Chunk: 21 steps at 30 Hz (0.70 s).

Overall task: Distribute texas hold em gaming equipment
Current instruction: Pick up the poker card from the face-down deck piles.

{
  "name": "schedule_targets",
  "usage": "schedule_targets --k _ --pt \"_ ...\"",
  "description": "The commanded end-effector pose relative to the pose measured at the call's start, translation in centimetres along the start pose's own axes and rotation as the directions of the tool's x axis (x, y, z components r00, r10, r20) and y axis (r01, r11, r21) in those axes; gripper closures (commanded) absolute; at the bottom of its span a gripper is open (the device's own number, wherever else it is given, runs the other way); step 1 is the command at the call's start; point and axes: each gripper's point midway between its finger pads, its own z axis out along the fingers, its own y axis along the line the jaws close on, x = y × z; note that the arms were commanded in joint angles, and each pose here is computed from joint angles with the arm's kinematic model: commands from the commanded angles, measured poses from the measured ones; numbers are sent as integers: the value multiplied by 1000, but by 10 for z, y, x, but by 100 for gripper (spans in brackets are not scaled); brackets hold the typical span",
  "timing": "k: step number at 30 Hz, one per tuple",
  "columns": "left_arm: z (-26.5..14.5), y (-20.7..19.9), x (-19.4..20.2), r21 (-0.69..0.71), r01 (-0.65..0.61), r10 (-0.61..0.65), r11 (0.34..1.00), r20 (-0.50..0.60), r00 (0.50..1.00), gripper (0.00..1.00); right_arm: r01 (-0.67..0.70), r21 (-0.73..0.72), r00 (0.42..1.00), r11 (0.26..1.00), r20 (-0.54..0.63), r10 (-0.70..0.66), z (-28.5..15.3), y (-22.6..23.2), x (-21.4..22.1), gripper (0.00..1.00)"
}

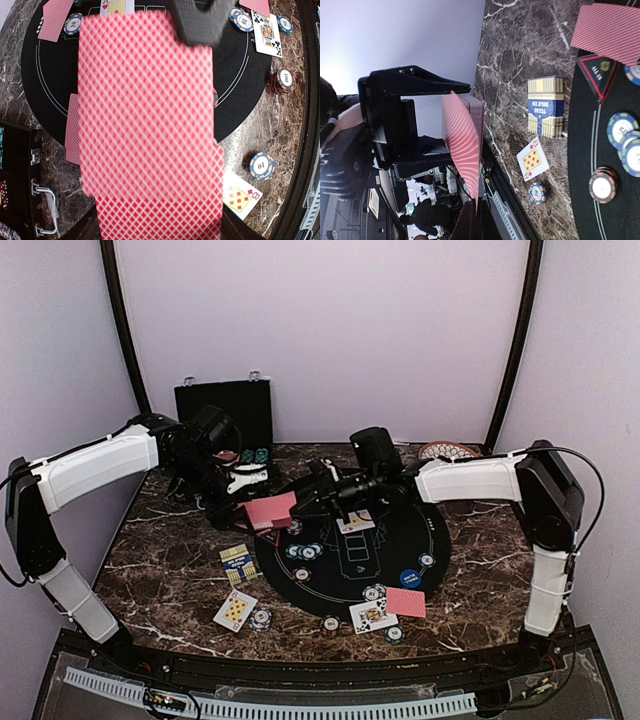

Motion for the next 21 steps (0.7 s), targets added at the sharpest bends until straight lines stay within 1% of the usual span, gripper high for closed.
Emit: schedule_targets --k 1,4,6,7,8,9,10,12,13,17,19,21 --pt "-12 -5 7 -18 -7 7 1000 -7 1000 100 66 57 993 996 93 -71 -38 6 -12 100" --pt "-11 -5 12 -26 -4 3 1000 -26 1000 100 53 166 992 985 105 -71 -57 -15 -10 100" --pt "-11 -5 13 -29 -3 2 1000 -29 1000 100 65 251 990 966 108 -94 -71 -26 -8 100" --pt "-11 -5 14 -31 -2 1 1000 -29 1000 100 74 324 987 943 113 -116 -80 -36 -9 100" --pt "-11 -5 14 -32 -2 1 999 -29 1000 100 80 419 984 904 110 -138 -91 -47 -9 100" --pt "-12 -5 15 -35 -2 1 999 -29 1000 100 82 523 982 849 100 -157 -103 -61 -9 100" --pt "-12 -6 16 -35 -1 0 999 -31 1000 100 86 623 980 777 86 -177 -117 -74 -9 100" --pt "-13 -6 16 -38 1 -2 999 -28 1000 100 81 764 978 641 63 -200 -144 -93 -8 100" --pt "-14 -7 16 -39 0 -1 999 -26 1000 100 74 810 976 582 61 -209 -157 -98 -7 100" --pt "-16 -8 16 -41 3 -4 999 -23 1000 100 35 932 961 360 68 -269 -198 -107 -14 100" --pt "-16 -9 16 -39 4 -5 999 -22 1000 100 27 971 954 238 46 -297 -212 -107 -17 100" --pt "-17 -9 16 -36 4 -5 999 -22 1000 100 39 994 950 104 -5 -311 -220 -107 -18 100"
